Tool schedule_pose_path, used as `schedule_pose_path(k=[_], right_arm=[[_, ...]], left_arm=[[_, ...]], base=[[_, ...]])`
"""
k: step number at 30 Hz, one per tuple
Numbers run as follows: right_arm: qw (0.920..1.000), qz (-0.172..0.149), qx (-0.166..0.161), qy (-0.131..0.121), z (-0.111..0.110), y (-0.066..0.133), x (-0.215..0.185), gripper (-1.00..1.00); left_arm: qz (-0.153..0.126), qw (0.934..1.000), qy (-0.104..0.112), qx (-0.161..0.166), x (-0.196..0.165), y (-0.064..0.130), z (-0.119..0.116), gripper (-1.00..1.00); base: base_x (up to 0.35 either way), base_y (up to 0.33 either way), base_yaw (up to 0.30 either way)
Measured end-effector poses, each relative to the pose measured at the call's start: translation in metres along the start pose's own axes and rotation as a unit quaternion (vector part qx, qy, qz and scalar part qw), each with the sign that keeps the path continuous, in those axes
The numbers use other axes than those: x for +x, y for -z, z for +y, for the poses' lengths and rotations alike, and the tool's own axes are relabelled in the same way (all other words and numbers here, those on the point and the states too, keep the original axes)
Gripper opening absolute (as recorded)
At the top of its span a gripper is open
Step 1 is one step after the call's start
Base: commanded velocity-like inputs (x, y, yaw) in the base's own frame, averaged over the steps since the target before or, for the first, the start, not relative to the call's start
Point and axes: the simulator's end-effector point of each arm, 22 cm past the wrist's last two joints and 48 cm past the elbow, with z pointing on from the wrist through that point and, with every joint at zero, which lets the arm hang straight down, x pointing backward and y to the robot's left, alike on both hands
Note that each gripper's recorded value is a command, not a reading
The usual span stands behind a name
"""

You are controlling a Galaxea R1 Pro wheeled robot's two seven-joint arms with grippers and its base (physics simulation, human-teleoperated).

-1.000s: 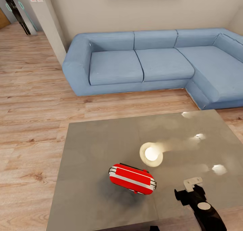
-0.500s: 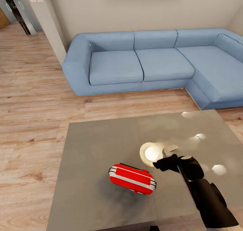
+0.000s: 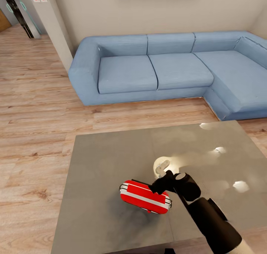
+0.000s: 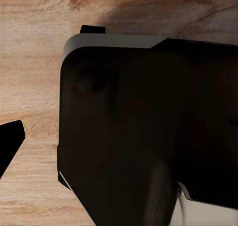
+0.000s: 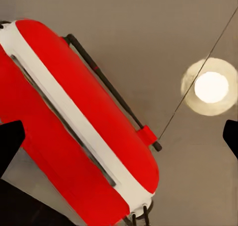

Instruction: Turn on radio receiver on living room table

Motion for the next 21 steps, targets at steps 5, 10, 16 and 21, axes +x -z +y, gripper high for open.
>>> schedule_pose_path(k=[5, 10, 16, 21], right_arm=[[0.9999, -0.003, -0.007, 0.015, 0.01, -0.001, -0.006, 1.0], [0.9989, 0.001, -0.022, 0.041, 0.032, -0.003, -0.006, 1.0], [0.9978, 0.006, -0.027, 0.06, 0.044, -0.006, -0.003, 1.0], [0.9976, 0.009, -0.026, 0.063, 0.044, -0.007, -0.001, 1.0]], left_arm=[[0.0, 1.0, 0.0, 0.0, 0.0, 0.0, 0.0, 1.0], [0.0, 1.0, 0.0, 0.0, 0.0, 0.0, 0.0, 1.0], [0.0, 1.0, 0.0, 0.0, 0.0, 0.0, 0.0, 1.0], [0.0, 1.0, 0.0, 0.0, 0.0, 0.0, 0.0, 1.0]], base=[[0.0, 0.0, 0.0], [0.0, 0.0, 0.0], [0.0, 0.0, 0.0], [0.0, 0.0, 0.0]])
